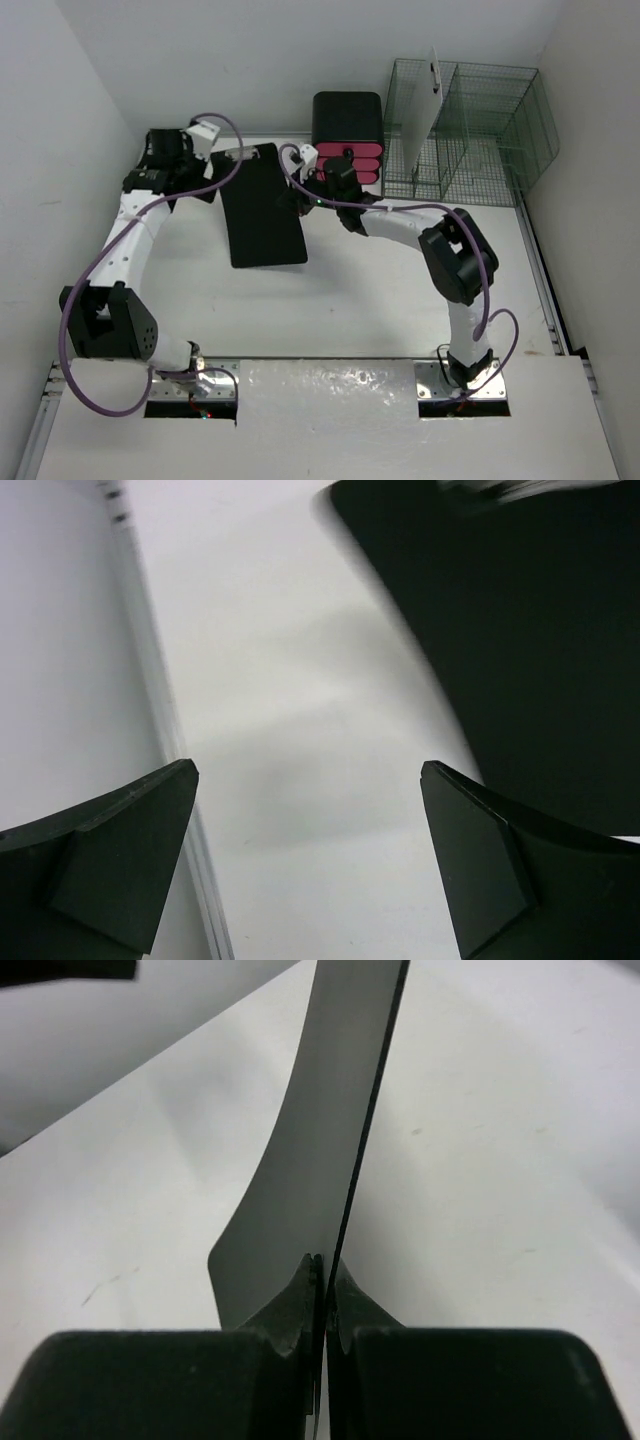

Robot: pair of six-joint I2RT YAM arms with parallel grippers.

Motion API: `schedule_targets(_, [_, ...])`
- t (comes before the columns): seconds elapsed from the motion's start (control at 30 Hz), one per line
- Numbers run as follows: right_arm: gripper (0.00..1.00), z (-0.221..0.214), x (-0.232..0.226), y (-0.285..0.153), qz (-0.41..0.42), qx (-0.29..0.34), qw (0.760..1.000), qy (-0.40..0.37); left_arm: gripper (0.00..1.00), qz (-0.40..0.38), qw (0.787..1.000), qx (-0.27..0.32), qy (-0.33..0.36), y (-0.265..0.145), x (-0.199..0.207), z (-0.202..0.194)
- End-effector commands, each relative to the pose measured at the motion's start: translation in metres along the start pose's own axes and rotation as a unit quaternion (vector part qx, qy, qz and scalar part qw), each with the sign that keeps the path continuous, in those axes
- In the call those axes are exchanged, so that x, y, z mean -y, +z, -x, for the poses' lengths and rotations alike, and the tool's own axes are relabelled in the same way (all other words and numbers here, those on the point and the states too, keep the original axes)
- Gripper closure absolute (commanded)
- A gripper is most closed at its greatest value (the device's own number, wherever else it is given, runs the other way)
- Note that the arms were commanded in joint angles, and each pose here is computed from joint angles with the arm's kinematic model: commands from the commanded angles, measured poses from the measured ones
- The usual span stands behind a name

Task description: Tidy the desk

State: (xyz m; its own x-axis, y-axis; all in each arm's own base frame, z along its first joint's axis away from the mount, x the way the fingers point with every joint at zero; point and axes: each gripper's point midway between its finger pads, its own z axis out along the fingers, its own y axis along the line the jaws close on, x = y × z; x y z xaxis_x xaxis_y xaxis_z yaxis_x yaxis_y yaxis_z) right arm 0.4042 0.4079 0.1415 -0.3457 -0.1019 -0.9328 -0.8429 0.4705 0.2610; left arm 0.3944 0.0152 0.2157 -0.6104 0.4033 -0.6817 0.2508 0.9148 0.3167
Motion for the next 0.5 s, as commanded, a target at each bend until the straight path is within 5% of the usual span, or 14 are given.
schedule_targets(0.0, [1.0,0.062,0.016,-0.018,-0.075,0.074,0.992,-0.065,0.07,0.072,0.994,0.057,-0.067,-0.014,-0.048,0.014])
schedule_targets(0.23, [1.0,0.172,0.023,-0.063,-0.133,0.145,0.967,-0.162,0.07,0.123,0.985,0.06,-0.103,-0.008,-0.072,0.003])
schedule_targets(0.47, [1.0,0.246,0.045,-0.123,-0.175,0.225,0.946,-0.154,0.07,0.126,0.986,0.05,-0.098,-0.005,-0.071,-0.004])
